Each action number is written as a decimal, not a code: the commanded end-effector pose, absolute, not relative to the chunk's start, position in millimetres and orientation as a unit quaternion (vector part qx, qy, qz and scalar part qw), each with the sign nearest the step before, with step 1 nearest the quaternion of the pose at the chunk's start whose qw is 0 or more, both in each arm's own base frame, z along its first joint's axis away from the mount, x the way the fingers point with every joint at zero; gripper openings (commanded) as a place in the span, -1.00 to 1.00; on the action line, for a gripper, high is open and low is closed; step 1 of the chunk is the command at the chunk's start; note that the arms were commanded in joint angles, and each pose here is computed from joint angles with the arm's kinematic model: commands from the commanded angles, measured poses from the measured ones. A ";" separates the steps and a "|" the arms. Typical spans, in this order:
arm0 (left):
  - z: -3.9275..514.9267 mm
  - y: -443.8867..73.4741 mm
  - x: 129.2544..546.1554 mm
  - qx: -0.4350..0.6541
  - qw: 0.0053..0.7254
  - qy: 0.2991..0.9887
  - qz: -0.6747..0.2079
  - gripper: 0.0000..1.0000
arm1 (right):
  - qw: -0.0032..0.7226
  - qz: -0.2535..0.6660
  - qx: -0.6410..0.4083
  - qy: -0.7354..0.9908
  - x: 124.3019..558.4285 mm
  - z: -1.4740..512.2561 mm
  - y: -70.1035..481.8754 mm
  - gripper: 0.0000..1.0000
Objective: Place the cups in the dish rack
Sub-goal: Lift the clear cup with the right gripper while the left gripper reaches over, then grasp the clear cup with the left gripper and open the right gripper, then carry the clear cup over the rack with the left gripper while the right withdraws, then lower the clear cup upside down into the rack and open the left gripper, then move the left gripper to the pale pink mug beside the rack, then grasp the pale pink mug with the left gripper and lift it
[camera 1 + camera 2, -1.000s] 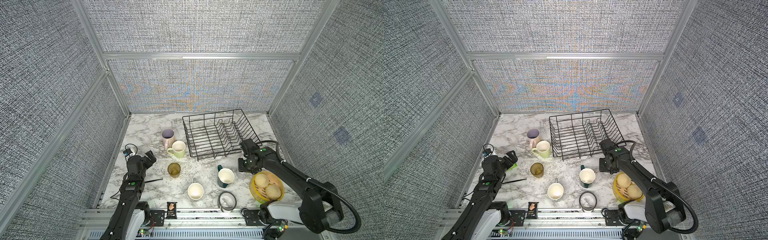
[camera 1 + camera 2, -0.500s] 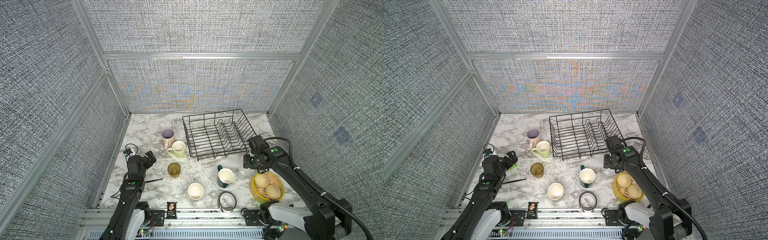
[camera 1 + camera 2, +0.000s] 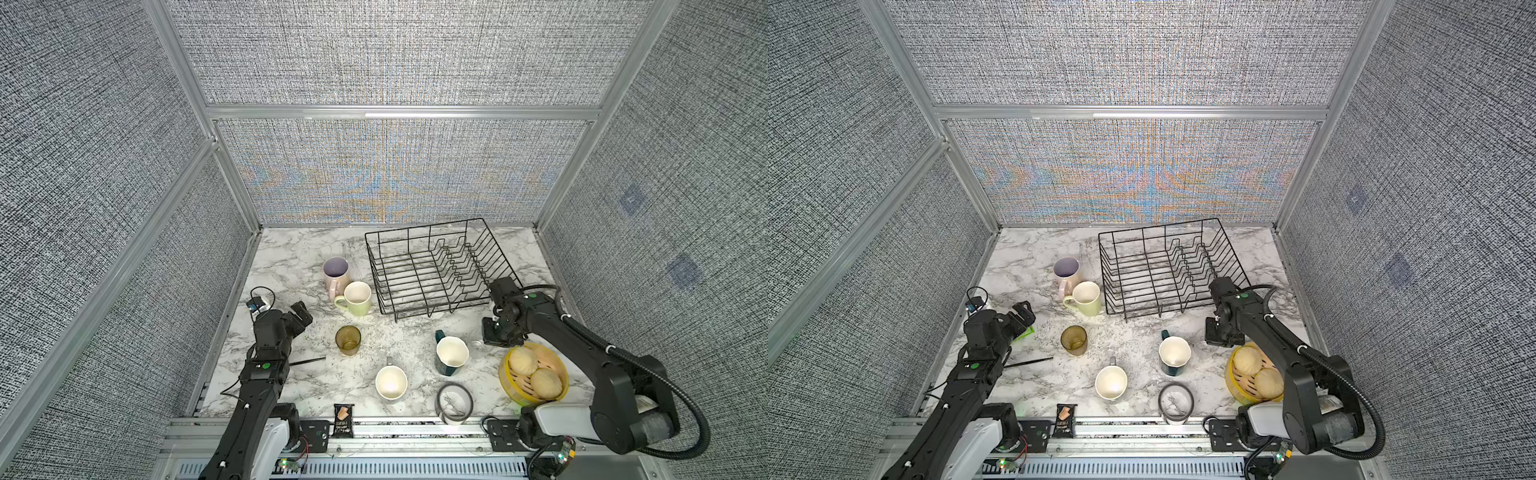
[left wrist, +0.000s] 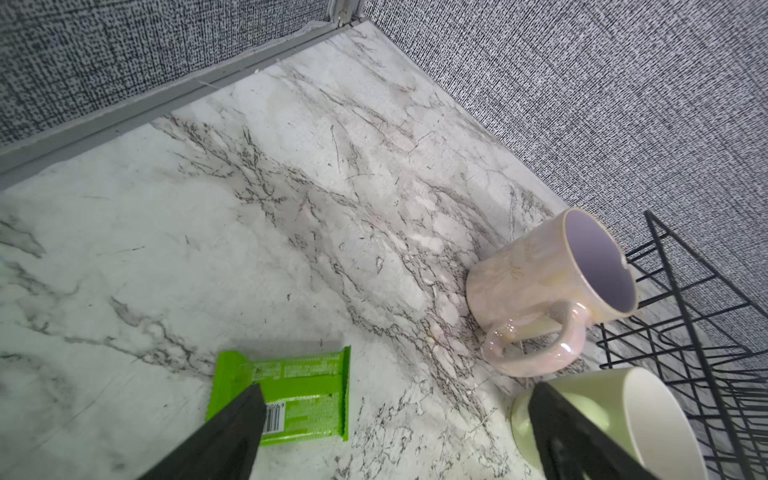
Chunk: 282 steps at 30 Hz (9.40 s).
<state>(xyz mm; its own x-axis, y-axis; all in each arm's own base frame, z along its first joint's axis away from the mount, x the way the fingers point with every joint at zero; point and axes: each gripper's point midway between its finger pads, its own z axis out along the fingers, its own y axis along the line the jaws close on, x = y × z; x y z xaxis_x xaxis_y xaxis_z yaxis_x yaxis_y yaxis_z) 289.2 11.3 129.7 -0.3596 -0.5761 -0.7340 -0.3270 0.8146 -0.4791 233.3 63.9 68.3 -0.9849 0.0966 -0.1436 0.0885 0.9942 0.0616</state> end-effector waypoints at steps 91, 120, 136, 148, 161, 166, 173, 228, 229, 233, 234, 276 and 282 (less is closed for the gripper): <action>311.0 -310.8 245.3 0.194 0.228 0.785 -0.542 0.02 | 0.180 0.668 0.010 0.722 251.2 286.2 248.3 0.00; 197.9 -300.0 448.6 0.208 0.253 0.941 -0.079 -0.17 | 0.343 0.243 -0.039 0.907 237.6 97.4 125.7 0.50; 117.2 -306.1 479.3 0.233 0.209 0.949 -0.033 -0.16 | 0.425 0.251 -0.030 0.869 228.6 108.4 115.6 0.49; 85.0 -298.4 494.5 0.242 0.192 0.951 -0.016 0.00 | 0.427 0.249 -0.028 0.869 228.0 108.2 114.2 0.50; 94.3 -299.1 506.0 0.251 0.222 0.942 -0.015 0.43 | 0.425 0.247 -0.028 0.871 228.9 106.6 114.4 0.50; 93.0 -299.9 509.2 0.252 0.227 0.941 -0.014 0.54 | 0.424 0.247 -0.027 0.871 228.8 106.1 114.2 0.50; 84.3 -300.6 509.0 0.256 0.219 0.941 -0.019 0.55 | 0.424 0.246 -0.027 0.871 229.0 106.1 114.2 0.50; 155.1 -79.6 425.2 -0.090 0.278 0.956 0.032 0.56 | 0.425 0.232 -0.017 0.875 228.9 104.9 109.1 0.49; 149.7 -75.0 428.3 -0.101 0.270 0.957 0.038 0.54 | 0.424 0.231 -0.016 0.875 228.8 104.1 108.8 0.50; 129.7 -61.1 437.0 -0.134 0.239 0.961 0.033 0.46 | 0.423 0.229 -0.014 0.876 229.4 103.5 108.2 0.50; 125.3 -58.8 438.0 -0.141 0.233 0.962 0.030 0.42 | 0.423 0.229 -0.014 0.877 229.7 103.5 108.3 0.50; 221.5 -80.4 389.0 -0.121 0.327 0.927 -0.136 -1.00 | 0.458 0.188 -0.023 0.869 235.9 138.8 96.6 0.54; 267.9 -148.8 373.5 -0.031 0.328 0.881 -0.341 -1.00 | 0.458 0.263 -0.097 0.843 224.6 192.8 128.5 0.53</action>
